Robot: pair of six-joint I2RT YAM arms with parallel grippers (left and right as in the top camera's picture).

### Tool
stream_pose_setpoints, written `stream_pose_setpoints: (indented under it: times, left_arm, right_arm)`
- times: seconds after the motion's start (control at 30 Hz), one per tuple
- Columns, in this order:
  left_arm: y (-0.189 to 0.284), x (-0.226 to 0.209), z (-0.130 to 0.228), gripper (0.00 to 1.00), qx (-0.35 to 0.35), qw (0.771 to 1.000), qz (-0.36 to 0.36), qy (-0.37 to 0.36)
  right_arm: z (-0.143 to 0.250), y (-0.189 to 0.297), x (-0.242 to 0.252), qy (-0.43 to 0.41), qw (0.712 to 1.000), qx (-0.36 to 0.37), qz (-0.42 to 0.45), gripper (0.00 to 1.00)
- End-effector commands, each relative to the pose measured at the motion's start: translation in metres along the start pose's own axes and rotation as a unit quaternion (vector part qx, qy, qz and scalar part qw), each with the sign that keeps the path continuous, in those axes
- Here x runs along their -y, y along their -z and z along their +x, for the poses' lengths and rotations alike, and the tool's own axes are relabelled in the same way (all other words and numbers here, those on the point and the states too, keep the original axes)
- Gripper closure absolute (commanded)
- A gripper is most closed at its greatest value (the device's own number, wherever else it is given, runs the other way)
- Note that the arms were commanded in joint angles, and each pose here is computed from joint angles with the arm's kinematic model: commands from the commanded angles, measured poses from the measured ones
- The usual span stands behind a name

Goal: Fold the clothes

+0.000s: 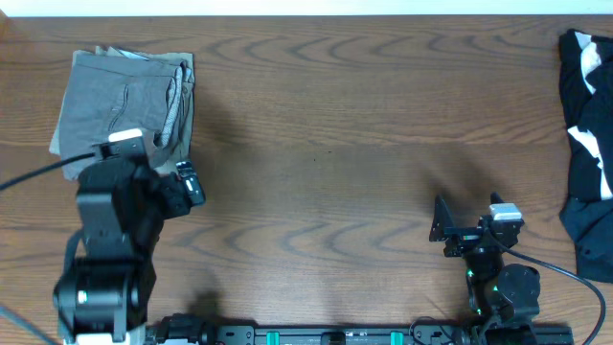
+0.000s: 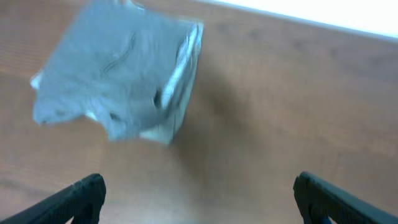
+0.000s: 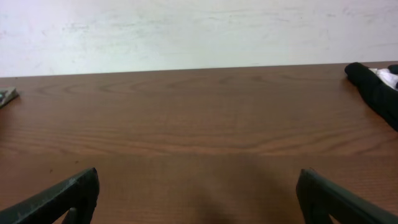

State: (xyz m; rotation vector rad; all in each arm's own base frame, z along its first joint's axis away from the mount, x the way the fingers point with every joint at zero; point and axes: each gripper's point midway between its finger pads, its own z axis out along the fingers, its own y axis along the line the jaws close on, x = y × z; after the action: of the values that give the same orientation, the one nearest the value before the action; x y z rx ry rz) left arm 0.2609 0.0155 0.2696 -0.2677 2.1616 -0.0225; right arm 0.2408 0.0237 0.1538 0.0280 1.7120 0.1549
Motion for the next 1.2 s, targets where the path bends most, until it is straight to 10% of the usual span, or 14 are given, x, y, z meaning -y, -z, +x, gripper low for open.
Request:
stream_pose_setpoints:
  times: [0.0,0.5,1.17]
  left_arm:
    - [0.001,-0.011,0.002,0.02,0.048,0.999,-0.011,0.012]
    - [0.006,-0.029,0.031,0.02,0.27,0.962,0.008,0.037]
    - [-0.031,-0.029,0.079,0.02,0.271,0.962,0.03,0.032]
  right_arm:
    - [0.001,0.0,0.001,-0.004,1.0,0.001,0.003,0.01]
    - [0.001,0.0,0.001,-0.004,1.0,0.001,0.003,0.01]
    - [0.001,0.0,0.001,-0.004,1.0,0.001,0.003,0.01]
